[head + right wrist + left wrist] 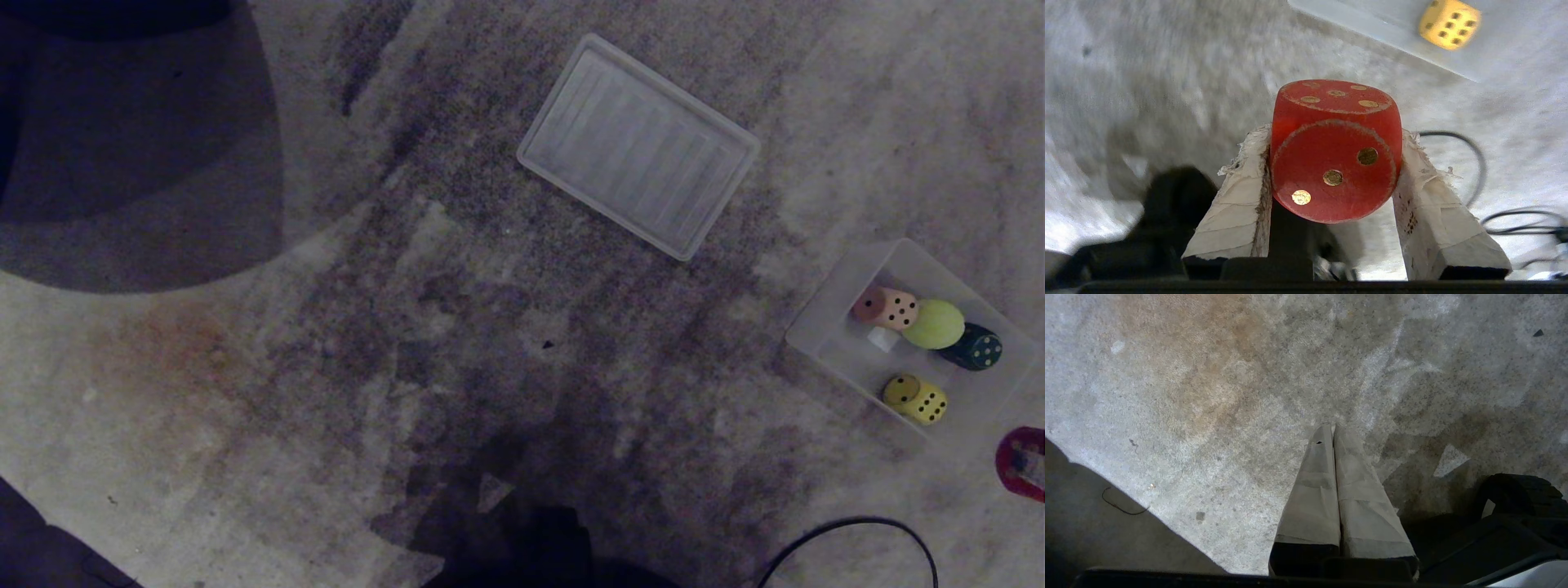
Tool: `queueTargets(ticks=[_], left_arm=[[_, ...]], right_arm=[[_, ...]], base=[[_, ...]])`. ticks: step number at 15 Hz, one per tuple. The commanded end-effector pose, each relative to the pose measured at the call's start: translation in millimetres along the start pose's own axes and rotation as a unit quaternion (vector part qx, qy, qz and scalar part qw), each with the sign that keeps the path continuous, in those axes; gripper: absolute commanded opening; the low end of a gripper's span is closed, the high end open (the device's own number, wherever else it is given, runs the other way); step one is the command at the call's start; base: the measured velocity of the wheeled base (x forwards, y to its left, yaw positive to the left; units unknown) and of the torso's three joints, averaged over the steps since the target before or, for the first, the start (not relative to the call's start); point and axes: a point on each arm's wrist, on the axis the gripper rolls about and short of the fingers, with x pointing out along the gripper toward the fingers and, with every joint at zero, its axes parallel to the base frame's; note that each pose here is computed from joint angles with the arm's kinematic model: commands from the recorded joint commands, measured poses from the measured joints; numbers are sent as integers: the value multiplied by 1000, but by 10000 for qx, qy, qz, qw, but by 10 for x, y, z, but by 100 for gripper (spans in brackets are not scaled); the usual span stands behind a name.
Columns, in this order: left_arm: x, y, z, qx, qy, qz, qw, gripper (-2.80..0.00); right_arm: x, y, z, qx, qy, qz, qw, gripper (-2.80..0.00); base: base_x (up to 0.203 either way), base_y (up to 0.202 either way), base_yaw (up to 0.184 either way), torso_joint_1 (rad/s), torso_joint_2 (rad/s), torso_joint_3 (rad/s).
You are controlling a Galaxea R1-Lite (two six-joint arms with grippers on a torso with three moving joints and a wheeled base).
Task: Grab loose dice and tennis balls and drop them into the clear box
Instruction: Put the toys in the box
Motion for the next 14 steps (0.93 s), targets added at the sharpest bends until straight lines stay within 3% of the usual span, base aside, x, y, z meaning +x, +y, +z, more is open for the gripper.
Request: queueTargets(ticks=[1, 6, 11, 14], left_arm=[[2, 0, -4, -4, 15, -1, 10000, -280], [2, 0, -4, -4, 15, -1, 10000, -280], [2, 0, -4, -4, 15, -1, 10000, -280], [2, 0, -4, -4, 15, 3, 10000, -280]], right_arm=[[661, 37, 150, 172, 654, -155, 9976, -280], [1242, -55, 274, 453, 572, -430, 9964, -280], [1581, -273, 261, 647, 727, -853, 9916, -280], [1737, -318, 318, 659, 525, -837, 9929, -280]], base=[[0, 0, 0, 0, 0, 0], [0, 0, 0, 0, 0, 0], [0, 0, 0, 0, 0, 0], [0, 0, 0, 0, 0, 0]])
